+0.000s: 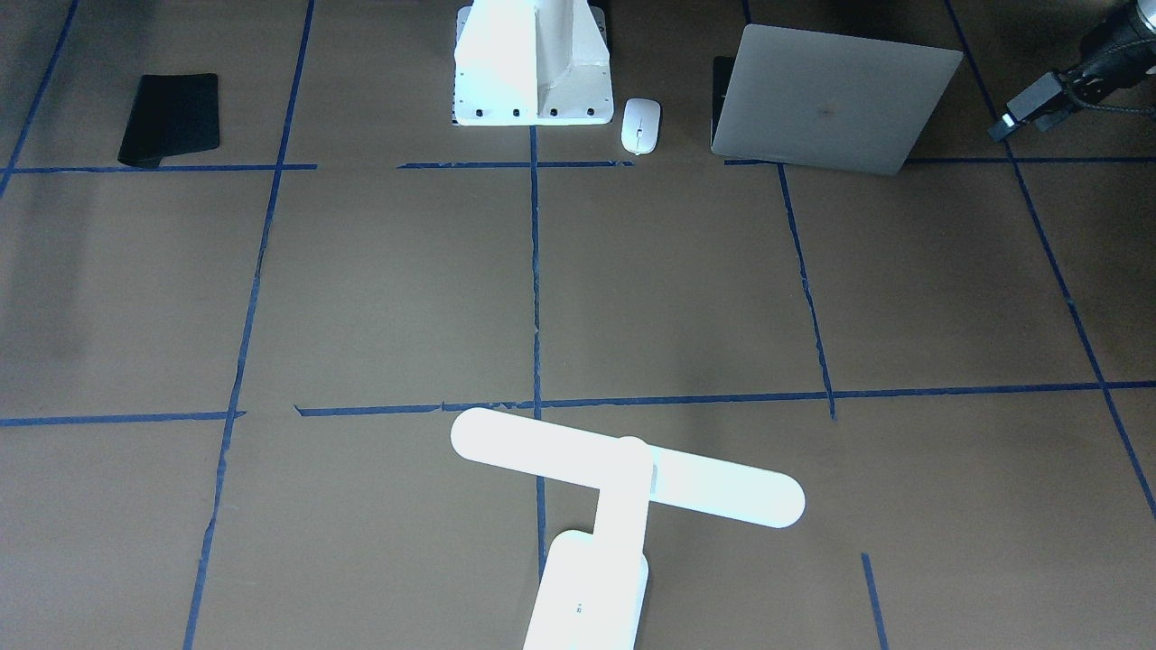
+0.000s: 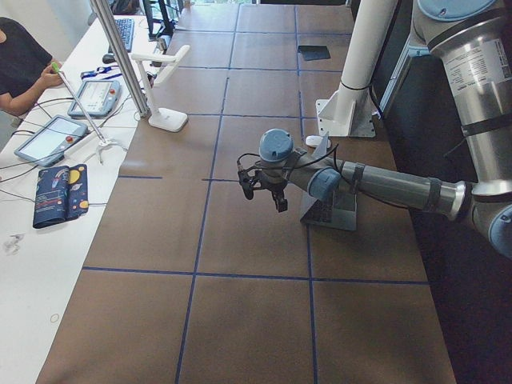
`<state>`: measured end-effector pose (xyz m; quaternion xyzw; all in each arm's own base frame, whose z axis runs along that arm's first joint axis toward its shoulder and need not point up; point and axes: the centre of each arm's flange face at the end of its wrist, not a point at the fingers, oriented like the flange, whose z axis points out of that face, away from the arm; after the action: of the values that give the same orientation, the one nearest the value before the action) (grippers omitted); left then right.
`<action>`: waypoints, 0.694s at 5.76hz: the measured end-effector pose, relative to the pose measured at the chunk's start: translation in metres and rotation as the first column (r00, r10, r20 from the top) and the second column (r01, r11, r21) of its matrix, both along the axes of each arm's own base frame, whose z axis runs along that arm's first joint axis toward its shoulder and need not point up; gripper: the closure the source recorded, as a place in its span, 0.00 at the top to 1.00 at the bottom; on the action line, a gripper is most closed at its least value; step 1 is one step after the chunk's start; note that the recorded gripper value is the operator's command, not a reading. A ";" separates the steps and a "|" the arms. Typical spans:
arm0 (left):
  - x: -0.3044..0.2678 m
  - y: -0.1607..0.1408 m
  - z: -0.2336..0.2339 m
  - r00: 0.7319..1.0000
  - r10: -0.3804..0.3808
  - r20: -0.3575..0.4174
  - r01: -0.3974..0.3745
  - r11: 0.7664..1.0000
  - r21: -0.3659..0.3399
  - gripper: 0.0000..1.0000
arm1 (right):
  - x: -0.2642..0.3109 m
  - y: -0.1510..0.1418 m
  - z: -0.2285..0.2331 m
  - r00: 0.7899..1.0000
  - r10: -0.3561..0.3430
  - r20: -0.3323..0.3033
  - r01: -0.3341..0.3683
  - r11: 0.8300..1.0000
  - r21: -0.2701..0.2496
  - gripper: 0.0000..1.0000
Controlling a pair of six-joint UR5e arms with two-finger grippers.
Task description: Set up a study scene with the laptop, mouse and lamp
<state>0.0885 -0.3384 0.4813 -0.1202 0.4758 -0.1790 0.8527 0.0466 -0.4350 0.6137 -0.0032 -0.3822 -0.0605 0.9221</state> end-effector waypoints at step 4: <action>0.035 0.063 -0.072 0.987 -0.150 0.065 0.164 0.906 -0.390 1.00 | -0.013 -0.001 0.001 1.000 -0.023 0.010 0.023 1.000 -0.011 1.00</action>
<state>0.1232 -0.2752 0.4096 -0.2474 0.4241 -0.3410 0.8017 0.0333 -0.4359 0.6149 -0.0123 -0.3870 -0.0691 0.9194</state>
